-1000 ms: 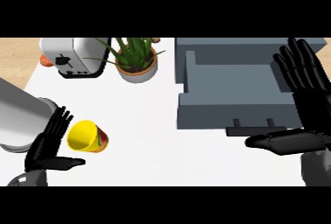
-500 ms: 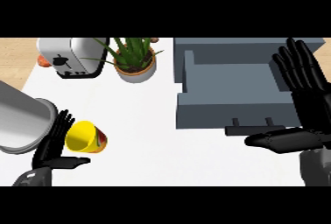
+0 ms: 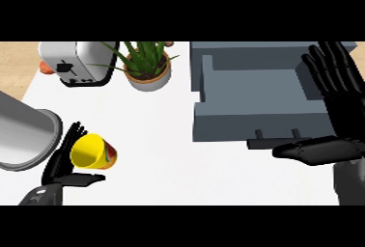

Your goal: Pick up the cup, place it into the drawer and close the drawer

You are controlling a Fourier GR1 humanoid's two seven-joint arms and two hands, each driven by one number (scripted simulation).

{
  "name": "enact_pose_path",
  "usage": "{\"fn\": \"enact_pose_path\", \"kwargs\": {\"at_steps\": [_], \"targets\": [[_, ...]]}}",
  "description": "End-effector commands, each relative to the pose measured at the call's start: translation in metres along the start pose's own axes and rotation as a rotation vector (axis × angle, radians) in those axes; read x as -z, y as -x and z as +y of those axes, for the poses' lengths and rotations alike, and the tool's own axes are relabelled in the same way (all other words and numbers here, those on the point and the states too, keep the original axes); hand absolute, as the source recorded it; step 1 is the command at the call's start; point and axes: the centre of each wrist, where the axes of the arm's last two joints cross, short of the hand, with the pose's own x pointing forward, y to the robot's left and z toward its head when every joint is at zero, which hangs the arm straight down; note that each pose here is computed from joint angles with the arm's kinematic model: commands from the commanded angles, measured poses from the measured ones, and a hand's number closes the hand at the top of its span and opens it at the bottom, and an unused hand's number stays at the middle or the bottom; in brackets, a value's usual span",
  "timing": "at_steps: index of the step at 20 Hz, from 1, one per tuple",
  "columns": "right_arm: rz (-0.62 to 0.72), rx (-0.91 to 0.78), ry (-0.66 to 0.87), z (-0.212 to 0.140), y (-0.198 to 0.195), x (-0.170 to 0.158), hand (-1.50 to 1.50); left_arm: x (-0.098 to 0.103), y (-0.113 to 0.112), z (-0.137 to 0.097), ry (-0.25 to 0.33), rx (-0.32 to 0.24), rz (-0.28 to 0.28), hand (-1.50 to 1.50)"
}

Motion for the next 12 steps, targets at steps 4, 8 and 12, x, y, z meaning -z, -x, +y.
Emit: {"fn": "enact_pose_path", "kwargs": {"at_steps": [4, 8, 12], "targets": [[0.002, -0.011, 0.005, -0.026, -0.007, -0.007, -1.5, 0.011, 0.004, -0.022, 0.048, -0.096, -0.094, -1.5], [0.012, -0.028, 0.002, -0.002, 0.001, 0.001, -1.5, 0.021, 0.001, -0.031, 0.1, -0.146, -0.084, -1.5], [0.023, -0.03, 0.006, -0.006, 0.005, 0.005, -1.5, 0.029, -0.003, -0.033, 0.197, -0.256, -0.124, 1.5]]}}
